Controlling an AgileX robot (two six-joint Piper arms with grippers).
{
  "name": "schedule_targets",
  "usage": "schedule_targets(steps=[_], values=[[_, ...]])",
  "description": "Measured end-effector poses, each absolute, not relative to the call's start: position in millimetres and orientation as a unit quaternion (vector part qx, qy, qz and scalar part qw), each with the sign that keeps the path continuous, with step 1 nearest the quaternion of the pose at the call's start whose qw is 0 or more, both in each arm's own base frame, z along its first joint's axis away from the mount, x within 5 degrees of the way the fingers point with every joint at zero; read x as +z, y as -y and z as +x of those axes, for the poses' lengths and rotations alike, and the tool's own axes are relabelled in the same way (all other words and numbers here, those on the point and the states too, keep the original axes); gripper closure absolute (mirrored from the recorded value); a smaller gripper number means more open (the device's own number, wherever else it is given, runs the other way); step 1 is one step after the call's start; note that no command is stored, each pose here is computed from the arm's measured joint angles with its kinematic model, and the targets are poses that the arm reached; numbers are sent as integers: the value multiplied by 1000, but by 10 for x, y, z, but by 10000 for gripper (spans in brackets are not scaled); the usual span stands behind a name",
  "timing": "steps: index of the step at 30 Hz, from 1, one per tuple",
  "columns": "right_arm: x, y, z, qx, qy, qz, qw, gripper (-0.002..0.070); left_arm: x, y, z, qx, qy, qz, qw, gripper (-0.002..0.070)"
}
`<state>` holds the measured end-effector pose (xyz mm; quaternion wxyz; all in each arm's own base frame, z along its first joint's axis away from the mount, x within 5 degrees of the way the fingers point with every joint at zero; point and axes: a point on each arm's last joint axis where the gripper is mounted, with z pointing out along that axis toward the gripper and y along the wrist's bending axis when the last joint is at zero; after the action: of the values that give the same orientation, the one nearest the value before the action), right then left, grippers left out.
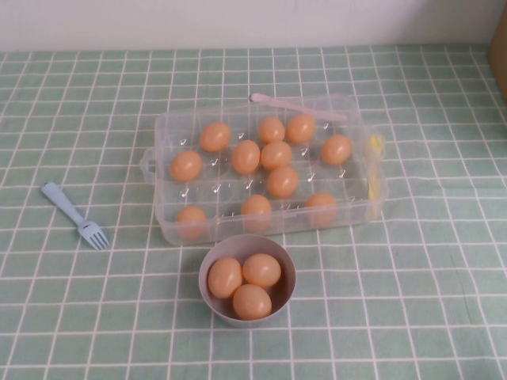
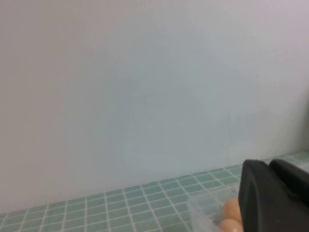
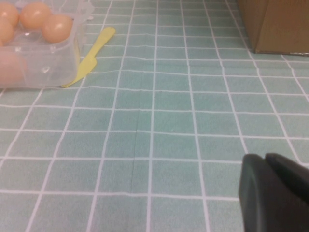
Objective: Take an egg out of the egg box
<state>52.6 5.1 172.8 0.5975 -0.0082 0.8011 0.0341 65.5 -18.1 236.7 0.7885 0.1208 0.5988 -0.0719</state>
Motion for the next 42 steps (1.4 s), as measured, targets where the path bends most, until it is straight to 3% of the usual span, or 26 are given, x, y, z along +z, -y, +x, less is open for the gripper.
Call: schedule_targets(steps=[8, 16, 31, 42], values=[[1728, -51, 526, 34, -801, -8, 597, 695, 2218, 74, 553, -27, -609, 76, 789, 678], [1726, -51, 525, 34, -802, -8, 597, 695, 2096, 26, 570, 13, -663, 47, 747, 678], [1725, -51, 524, 34, -802, -8, 596, 695, 1743, 73, 530, -2, -792, 79, 606, 678], [1725, -51, 524, 34, -802, -8, 596, 695, 1719, 65, 523, 2, -800, 80, 595, 678]])
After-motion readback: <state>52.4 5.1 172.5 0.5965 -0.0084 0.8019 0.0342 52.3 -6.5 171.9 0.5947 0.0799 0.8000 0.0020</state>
